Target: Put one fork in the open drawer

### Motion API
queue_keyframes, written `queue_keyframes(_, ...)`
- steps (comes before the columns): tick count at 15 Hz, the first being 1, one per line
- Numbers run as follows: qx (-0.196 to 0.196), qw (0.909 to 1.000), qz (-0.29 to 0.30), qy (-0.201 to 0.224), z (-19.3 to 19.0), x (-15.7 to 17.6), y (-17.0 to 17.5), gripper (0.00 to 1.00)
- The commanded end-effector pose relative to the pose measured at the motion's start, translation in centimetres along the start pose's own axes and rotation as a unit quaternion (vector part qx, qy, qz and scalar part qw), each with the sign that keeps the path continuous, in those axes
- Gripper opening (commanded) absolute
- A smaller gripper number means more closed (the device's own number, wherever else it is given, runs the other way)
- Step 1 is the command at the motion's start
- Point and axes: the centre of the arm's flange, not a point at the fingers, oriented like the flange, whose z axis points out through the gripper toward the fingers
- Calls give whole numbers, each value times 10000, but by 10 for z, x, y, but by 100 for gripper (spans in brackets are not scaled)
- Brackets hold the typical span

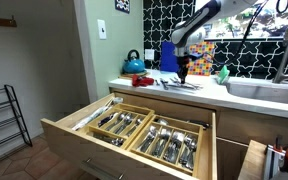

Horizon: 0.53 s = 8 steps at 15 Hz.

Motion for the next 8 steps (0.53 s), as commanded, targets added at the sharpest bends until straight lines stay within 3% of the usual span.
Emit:
queue_keyframes(1,297,9983,504,-19,-8,-43,-52,6)
queue_keyframes(4,813,9886,1264,87,-5,-54,-91,5)
queue_keyframes(8,1198,9671,2234,202,5,-53,-134,3)
